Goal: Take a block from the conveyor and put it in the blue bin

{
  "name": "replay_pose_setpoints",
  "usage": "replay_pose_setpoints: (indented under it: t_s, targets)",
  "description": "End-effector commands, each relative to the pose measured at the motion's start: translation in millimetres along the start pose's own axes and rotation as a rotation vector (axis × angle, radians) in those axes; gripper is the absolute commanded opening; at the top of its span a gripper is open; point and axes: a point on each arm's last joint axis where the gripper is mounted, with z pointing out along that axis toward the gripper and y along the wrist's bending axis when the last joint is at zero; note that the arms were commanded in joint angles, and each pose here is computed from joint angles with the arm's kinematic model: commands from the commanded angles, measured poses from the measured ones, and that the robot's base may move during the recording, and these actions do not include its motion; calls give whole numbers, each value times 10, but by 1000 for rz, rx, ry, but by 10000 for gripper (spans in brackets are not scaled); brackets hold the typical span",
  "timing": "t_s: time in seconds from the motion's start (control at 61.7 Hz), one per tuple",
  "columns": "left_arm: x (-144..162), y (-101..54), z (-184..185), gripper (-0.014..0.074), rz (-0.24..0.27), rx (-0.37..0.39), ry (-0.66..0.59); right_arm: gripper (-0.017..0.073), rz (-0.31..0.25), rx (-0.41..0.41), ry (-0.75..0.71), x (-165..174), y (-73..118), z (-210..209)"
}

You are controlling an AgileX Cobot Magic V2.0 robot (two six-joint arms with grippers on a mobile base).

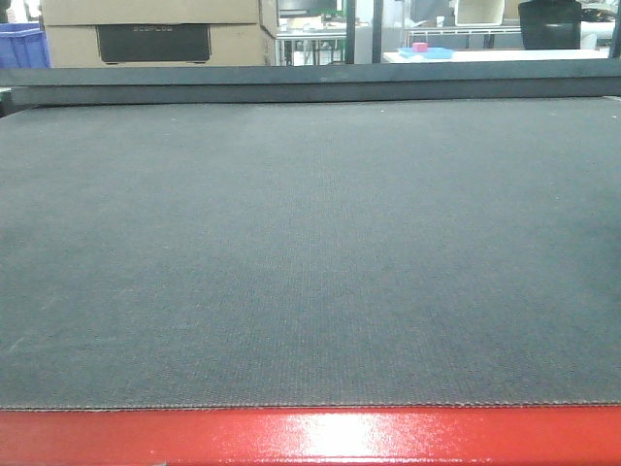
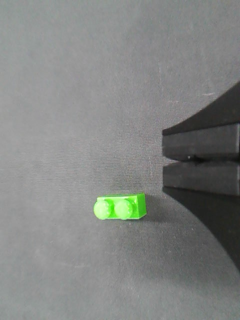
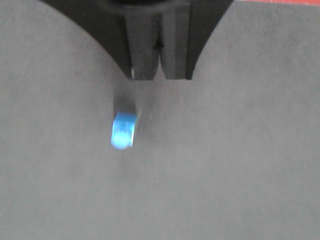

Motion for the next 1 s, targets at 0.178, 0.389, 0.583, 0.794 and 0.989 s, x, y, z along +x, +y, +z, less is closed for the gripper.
replay_pose_setpoints:
  t_s: [0.178, 0.389, 0.583, 0.794, 0.989]
  targets:
    - [-274, -34, 399, -111, -55, 19, 84, -162, 9, 9, 214, -205, -46, 642]
    - [-436, -40, 752, -111, -54, 14, 224, -162, 75, 34, 356, -413, -138, 1146]
    - [-418, -44, 1052, -111, -54, 11, 318, -135, 126, 62, 433, -590, -328, 1491]
    - [-388, -45, 1179, -111, -54, 9, 368, 210, 166, 83, 466, -609, -501, 1755]
    - [-385, -45, 1207, -111, -54, 8, 374, 339, 115, 120, 535, -504, -598, 2139]
